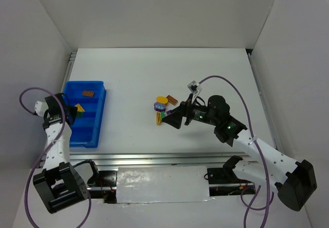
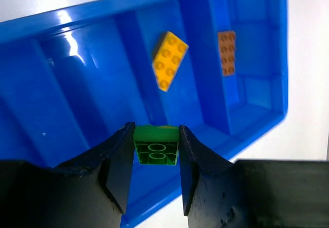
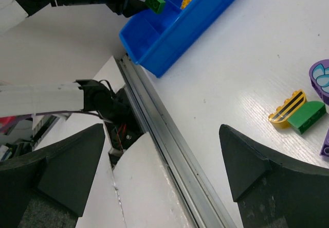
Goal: Sort the legos into containers by color
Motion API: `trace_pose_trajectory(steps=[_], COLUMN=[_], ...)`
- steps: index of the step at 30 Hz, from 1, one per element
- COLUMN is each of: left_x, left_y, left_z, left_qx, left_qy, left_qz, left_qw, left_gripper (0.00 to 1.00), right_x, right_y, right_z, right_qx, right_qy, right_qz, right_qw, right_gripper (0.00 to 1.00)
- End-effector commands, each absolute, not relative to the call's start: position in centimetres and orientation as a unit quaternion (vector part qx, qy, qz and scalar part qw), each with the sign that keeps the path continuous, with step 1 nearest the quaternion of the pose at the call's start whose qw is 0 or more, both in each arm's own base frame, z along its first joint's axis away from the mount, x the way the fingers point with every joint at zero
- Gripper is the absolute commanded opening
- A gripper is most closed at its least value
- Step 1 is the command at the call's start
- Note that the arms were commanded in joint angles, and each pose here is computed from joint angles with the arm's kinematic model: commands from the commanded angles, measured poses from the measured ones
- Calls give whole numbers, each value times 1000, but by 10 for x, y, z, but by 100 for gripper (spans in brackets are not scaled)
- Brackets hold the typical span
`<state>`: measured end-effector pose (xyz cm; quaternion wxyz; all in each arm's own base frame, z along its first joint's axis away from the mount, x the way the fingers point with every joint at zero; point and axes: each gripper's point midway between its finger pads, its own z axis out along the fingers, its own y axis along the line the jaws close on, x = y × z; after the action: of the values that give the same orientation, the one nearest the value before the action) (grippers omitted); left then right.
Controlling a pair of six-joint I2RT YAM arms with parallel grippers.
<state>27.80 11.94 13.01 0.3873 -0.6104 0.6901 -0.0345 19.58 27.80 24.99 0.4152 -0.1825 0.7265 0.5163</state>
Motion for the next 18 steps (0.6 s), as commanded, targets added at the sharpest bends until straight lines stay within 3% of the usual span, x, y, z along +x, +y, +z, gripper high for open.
trace_pose_trajectory(steps=[1,9,13,16,17,18], left_x=[262,281,280,276,275,274], left_y=[141,139,138,138,138,137], left_z=[134,117,115,112,110,109], left_qx=[-657,-640,-647,-653,-654,-655], left_qy=[626,632,624,621,621,622], left_qz=[10,-19,-26,-21,-20,-19], left_qw=[420,436,437,433,430,428], left_gripper=[0,0,11,24,45,54], right_x=[195,186,186,186,186,187], right_y=[278,279,275,276,277,277], right_z=[262,262,262,262,263,260], right_qx=[-202,-215,-213,-214,-215,-214], right_qy=[702,693,694,693,693,696], right_qz=[525,539,534,535,536,535], right_qw=[436,427,433,433,432,429], right_gripper=[100,100,100,100,100,100])
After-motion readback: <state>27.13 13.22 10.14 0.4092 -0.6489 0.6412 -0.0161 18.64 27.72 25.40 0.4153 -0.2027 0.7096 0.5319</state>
